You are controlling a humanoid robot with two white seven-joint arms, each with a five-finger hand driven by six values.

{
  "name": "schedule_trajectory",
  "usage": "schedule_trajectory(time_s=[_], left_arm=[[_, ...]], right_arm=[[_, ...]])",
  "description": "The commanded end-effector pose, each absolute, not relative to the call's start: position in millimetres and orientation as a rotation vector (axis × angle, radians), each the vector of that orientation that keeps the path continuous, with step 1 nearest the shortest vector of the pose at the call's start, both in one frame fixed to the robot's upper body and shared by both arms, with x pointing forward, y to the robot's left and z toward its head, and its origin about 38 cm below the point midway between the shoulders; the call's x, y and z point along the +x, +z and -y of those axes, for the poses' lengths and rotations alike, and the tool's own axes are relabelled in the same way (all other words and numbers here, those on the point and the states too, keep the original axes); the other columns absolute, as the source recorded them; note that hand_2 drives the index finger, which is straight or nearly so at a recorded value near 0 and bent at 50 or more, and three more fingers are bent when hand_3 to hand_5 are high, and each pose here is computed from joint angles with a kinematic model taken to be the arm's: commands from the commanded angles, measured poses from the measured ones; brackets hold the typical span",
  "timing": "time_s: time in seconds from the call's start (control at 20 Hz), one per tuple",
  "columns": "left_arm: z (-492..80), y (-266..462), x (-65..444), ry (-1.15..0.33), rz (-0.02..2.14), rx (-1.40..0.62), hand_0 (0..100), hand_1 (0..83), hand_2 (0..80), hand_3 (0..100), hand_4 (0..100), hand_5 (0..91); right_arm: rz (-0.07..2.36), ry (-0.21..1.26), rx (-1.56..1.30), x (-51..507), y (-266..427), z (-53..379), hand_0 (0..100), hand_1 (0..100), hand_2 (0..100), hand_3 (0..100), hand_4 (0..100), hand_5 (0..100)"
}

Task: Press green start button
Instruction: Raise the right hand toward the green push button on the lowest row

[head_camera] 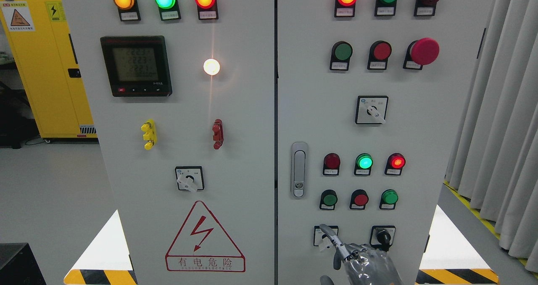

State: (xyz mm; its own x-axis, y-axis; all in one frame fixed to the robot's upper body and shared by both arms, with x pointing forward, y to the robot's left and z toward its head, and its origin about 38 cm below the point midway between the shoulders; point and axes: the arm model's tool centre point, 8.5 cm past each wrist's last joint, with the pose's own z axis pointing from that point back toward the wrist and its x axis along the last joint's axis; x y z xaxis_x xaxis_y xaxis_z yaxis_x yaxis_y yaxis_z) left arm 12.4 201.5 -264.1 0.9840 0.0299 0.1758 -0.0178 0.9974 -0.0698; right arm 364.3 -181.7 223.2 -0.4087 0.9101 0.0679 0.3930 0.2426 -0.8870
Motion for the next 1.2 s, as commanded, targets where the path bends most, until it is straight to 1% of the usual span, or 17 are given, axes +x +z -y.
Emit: schedule_trajectory(time_s=[0.0,0.35,0.6,0.95,1.15], left_arm=[[-201.5,-264.1,12.6,0.024,0.179,-0.068,12,55.6,0.0,0,0,0.0],[-201.5,-264.1,12.6,0.024,0.179,-0.068,12,55.6,0.0,0,0,0.0],[-201.5,-264.1,12.6,0.024,0.179,-0.068,12,55.6,0.0,0,0,0.0],[-201.5,-264.1,12.6,0.024,0.179,-0.068,12,55.6,0.0,0,0,0.0],[-201.5,-264.1,11.6,0.024,0.177,-0.068,12,55.6,0.0,0,0,0.0]], right_arm=[[1.863,1.089,-1.338,373.8,244.2,187.0,51,88,0,93,95,98],[1.858,1.122,-1.35,376.1,244.3,178.0,54,88,0,93,94,97],[1.853,1.118,-1.335,378.0,241.7,173.7,58,87,0,93,94,97],[1.861,1.132,-1.309,378.0,238.3,163.6,58,86,0,94,94,97],[1.836,1.148,-1.283,383.3,227.8,163.4,56,86,0,94,94,96]])
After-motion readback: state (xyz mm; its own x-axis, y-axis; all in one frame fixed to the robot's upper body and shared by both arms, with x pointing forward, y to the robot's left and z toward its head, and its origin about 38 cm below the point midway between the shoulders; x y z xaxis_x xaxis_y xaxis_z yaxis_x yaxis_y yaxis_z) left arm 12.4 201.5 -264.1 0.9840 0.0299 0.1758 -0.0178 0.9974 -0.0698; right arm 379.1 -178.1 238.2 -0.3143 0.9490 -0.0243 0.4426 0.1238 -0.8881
